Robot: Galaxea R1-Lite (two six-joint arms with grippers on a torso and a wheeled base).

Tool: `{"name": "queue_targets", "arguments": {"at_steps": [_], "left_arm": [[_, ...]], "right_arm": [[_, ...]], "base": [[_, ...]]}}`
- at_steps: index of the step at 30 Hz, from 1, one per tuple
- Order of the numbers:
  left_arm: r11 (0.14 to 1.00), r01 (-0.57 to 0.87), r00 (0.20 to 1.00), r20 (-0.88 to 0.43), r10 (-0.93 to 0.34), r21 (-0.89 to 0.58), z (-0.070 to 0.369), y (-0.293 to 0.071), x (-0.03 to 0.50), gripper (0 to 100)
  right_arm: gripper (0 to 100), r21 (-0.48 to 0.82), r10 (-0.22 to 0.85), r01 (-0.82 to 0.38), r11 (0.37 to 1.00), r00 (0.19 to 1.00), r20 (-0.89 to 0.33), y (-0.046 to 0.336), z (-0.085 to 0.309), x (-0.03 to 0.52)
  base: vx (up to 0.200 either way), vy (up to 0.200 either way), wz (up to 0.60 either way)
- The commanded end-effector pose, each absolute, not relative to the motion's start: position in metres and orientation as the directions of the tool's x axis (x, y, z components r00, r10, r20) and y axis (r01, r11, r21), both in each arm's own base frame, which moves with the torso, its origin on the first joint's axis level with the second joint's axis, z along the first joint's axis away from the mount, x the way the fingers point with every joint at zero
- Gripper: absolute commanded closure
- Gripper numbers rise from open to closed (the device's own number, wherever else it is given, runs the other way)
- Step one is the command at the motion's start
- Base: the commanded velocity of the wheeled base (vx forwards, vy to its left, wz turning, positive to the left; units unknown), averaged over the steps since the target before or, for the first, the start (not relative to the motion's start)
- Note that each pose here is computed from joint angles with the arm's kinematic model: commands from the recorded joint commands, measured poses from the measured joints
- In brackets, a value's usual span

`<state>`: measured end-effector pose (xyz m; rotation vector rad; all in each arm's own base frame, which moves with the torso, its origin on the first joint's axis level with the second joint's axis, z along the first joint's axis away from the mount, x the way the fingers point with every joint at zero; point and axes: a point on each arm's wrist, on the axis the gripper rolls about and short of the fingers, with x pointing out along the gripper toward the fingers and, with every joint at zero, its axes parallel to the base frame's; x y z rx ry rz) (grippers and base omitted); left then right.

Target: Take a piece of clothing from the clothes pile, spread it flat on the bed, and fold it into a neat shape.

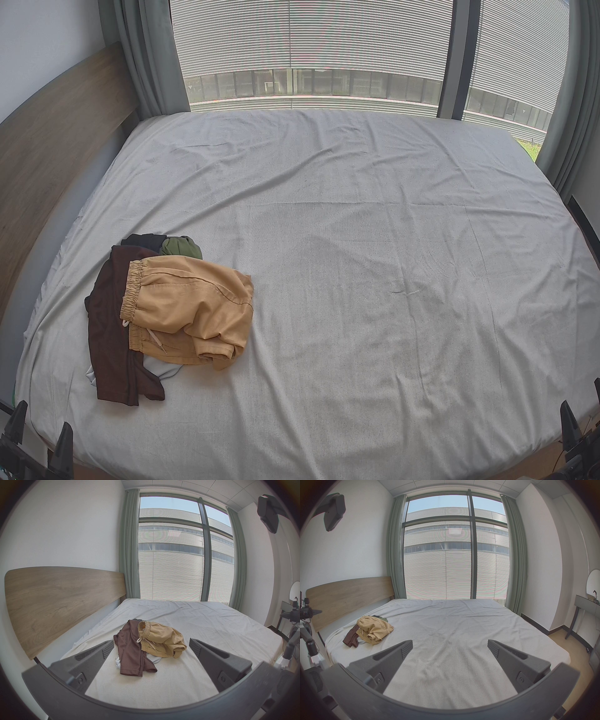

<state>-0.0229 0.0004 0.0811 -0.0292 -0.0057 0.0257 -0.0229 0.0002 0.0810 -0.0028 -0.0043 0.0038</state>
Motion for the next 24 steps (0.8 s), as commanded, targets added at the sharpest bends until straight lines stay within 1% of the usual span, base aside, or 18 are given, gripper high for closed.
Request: {"name": "queue_targets", "arguments": {"at_steps": [1, 4, 6, 7, 8, 14, 18, 24], "left_arm": [[0.999, -0.026, 1.0, 0.0, 0.026, -0.029, 0.076, 0.0, -0.022, 0], [0.999, -0.028, 1.0, 0.003, 0.028, -0.031, 0.076, 0.0, -0.022, 0], [0.999, -0.037, 0.999, 0.029, 0.038, -0.032, 0.079, 0.001, -0.023, 0], [0.998, -0.064, 0.99, 0.121, 0.067, -0.029, 0.093, 0.001, -0.025, 0], [0.997, -0.066, 0.989, 0.133, 0.069, -0.026, 0.099, 0.001, -0.025, 0], [1.0, -0.013, 0.996, 0.093, 0.015, -0.022, 0.103, 0.0, -0.023, 0], [0.996, 0.03, 0.997, 0.069, -0.025, -0.081, 0.133, -0.001, -0.018, 0], [0.982, 0.093, 0.996, 0.008, -0.093, -0.166, 0.175, -0.002, 0.005, 0]], "right_arm": [[0, -0.003, 0.005, -0.005, 1.0, 1.0, 0.003, 0.0, 0.076, -0.023], [0, -0.003, 0.005, -0.005, 1.0, 1.0, 0.003, 0.0, 0.076, -0.023], [0, -0.003, 0.005, -0.005, 1.0, 1.0, 0.003, 0.0, 0.076, -0.023], [0, -0.003, 0.005, -0.005, 1.0, 1.0, 0.003, 0.0, 0.076, -0.023], [0, -0.003, 0.005, -0.005, 1.0, 1.0, 0.003, 0.0, 0.076, -0.023], [0, -0.002, 0.005, -0.005, 1.0, 1.0, 0.005, 0.0, 0.076, -0.023], [0, -0.005, 0.005, -0.005, 1.0, 1.0, 0.003, 0.0, 0.076, -0.023], [0, -0.003, 0.003, -0.003, 1.0, 1.0, 0.003, 0.0, 0.076, -0.023]], "base": [[0.0, 0.0, 0.0], [0.0, 0.0, 0.0], [0.0, 0.0, 0.0], [0.0, 0.0, 0.0], [0.0, 0.0, 0.0], [0.0, 0.0, 0.0], [0.0, 0.0, 0.0], [0.0, 0.0, 0.0]]}}
